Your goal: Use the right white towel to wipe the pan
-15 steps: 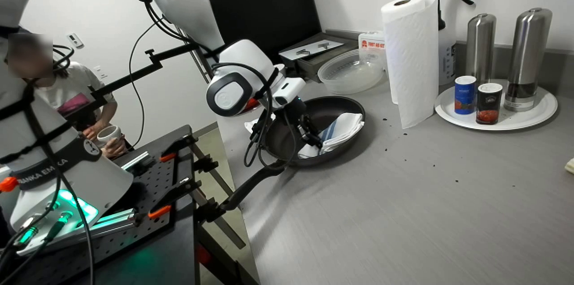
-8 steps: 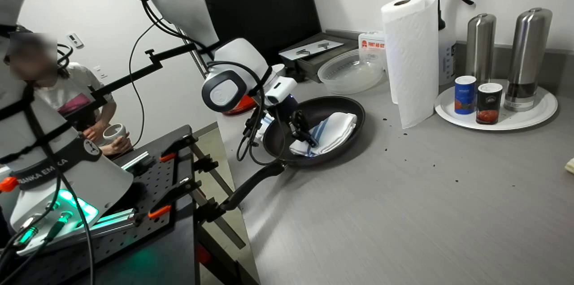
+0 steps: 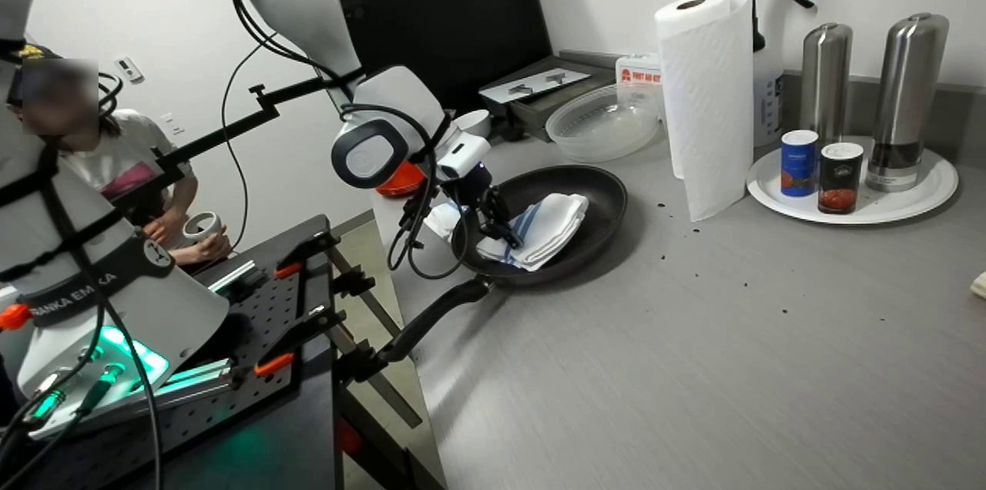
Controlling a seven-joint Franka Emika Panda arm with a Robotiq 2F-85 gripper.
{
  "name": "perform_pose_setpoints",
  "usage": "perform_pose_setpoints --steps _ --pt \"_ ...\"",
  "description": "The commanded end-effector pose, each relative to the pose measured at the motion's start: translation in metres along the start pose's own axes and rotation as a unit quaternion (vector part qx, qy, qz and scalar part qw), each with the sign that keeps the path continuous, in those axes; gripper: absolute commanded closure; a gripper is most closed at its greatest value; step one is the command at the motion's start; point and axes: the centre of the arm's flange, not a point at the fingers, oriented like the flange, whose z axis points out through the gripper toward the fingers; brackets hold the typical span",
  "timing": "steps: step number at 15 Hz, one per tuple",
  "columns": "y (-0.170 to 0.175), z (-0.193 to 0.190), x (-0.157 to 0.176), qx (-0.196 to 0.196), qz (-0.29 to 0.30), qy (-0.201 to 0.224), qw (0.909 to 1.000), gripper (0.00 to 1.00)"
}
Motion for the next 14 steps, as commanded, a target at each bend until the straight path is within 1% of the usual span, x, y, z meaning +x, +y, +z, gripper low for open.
perform_pose_setpoints --steps 1,7,12,14 --pt "-0.002 0.0 -0.032 0.004 0.012 -0.03 0.9995 0.97" --pt "-0.018 -0.011 -0.05 0.024 0.016 -0.053 0.9982 0.97" --pt "-0.025 -0.014 -0.048 0.034 0.026 -0.066 0.9969 0.97" --pt "-0.027 -0.017 -0.046 0.042 0.035 -0.082 0.9952 0.97"
